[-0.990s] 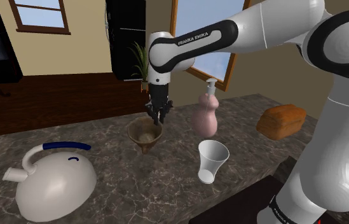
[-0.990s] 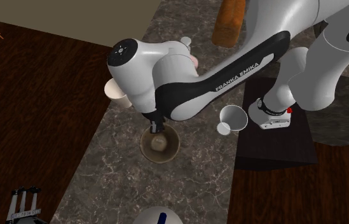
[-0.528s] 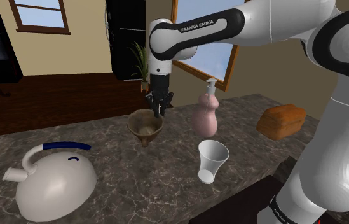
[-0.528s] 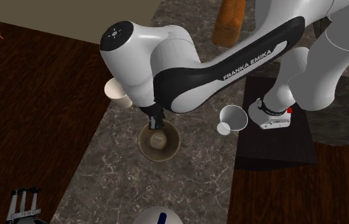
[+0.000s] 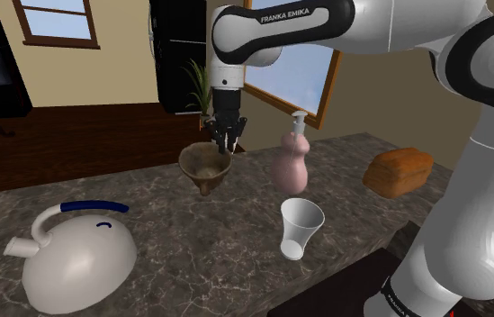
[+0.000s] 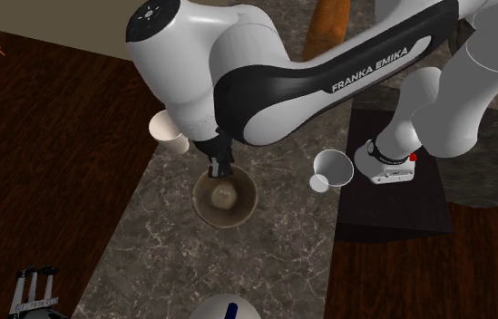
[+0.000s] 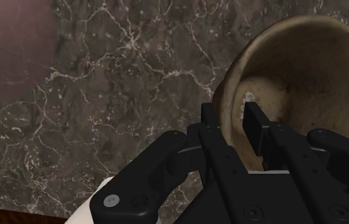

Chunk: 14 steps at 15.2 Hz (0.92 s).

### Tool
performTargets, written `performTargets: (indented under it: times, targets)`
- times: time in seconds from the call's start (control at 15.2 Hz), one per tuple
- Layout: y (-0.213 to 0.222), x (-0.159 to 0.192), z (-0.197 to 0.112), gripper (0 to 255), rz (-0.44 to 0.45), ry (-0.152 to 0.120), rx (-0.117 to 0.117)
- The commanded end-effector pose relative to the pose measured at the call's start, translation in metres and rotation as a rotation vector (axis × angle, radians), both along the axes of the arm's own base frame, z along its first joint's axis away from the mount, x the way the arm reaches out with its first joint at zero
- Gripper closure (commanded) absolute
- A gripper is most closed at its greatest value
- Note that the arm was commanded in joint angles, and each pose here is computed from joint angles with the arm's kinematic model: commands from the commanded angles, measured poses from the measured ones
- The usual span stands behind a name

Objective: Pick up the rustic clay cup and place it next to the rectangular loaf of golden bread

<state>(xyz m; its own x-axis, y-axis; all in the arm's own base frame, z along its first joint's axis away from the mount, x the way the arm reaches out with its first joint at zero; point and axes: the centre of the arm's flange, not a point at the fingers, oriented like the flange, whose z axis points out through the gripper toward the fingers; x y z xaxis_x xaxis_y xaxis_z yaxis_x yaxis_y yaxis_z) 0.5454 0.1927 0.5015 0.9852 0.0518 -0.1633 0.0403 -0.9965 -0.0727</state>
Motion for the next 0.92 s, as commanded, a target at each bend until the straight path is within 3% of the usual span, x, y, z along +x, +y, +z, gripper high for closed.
performTargets:
  times: [0.0, 0.86]
  targets:
    - [0.000, 0.000, 0.012, 255, 0.000, -0.001, 0.000]
    - [0.000, 0.000, 0.080, 255, 0.000, -0.001, 0.000]
